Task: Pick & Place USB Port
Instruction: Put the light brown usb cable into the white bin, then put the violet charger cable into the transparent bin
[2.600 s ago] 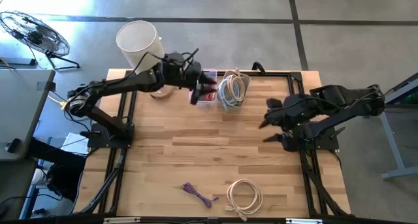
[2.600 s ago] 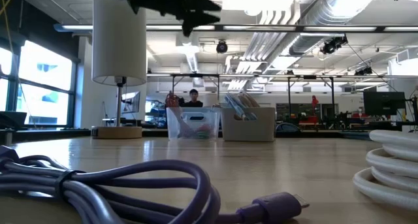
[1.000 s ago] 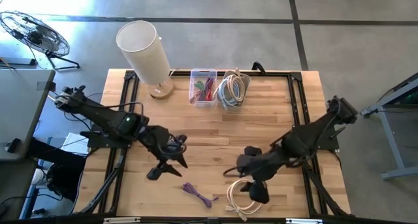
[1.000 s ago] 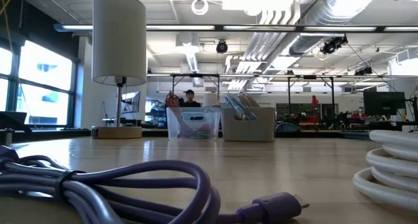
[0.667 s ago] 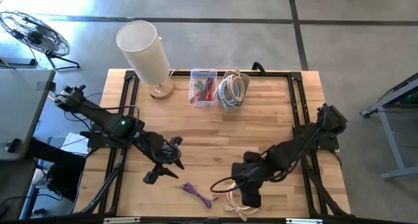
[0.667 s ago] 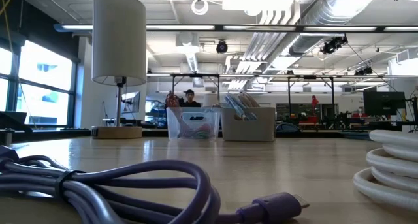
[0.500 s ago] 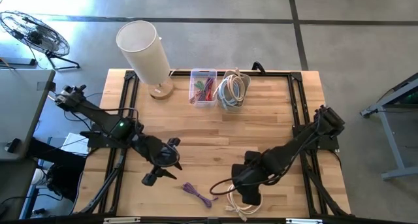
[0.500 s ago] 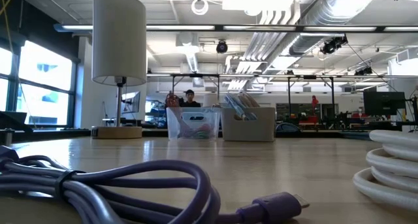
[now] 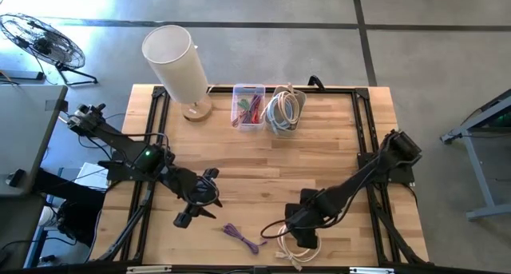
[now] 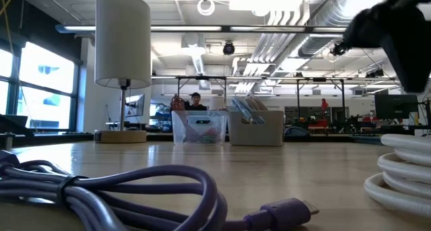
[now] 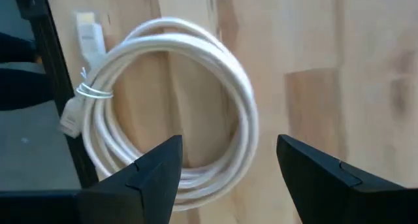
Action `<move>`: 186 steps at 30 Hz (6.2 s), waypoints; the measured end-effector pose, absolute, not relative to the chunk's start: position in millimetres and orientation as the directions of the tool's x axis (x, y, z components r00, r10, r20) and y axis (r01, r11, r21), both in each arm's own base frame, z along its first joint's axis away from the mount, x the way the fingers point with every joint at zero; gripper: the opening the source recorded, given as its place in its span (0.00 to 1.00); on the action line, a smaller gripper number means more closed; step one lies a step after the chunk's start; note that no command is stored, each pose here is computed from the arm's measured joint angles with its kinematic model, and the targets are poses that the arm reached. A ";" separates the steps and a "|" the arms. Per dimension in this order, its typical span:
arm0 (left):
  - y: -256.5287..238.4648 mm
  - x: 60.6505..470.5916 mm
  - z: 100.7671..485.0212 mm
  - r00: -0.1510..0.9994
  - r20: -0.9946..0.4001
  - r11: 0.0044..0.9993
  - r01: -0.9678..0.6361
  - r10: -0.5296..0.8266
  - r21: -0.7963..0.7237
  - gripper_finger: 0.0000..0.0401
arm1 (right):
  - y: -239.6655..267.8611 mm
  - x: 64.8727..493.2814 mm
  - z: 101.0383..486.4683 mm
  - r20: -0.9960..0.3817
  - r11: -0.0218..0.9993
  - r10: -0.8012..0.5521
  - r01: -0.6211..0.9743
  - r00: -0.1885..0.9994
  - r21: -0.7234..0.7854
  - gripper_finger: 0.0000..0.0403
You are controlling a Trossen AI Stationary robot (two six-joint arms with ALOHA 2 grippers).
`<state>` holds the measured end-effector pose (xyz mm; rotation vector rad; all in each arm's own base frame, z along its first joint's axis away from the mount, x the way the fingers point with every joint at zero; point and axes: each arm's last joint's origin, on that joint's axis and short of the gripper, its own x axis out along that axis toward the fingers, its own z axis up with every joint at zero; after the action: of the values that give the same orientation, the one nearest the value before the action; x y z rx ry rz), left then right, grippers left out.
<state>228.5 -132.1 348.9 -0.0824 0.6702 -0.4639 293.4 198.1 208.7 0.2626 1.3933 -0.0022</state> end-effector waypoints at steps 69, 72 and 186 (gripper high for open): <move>-116.4 233.7 349.8 0.856 -0.511 0.996 -0.094 0.085 0.009 0.41 | 18.1 258.2 358.2 -0.787 0.896 -0.439 0.152 0.433 -0.417 0.08; -112.8 232.7 348.9 0.849 -0.493 0.982 -0.177 0.189 0.073 0.41 | -4.5 240.1 377.3 -0.725 0.913 -0.406 0.207 0.556 -0.353 0.08; -144.6 260.7 307.8 0.377 -0.921 0.894 0.440 -0.097 0.086 0.41 | -80.7 134.8 357.7 -0.379 0.932 -0.172 0.275 0.909 0.236 0.67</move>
<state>260.7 -144.6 307.8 0.3431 1.1373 -0.3523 134.8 -80.7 357.7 0.2907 0.3616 -0.2342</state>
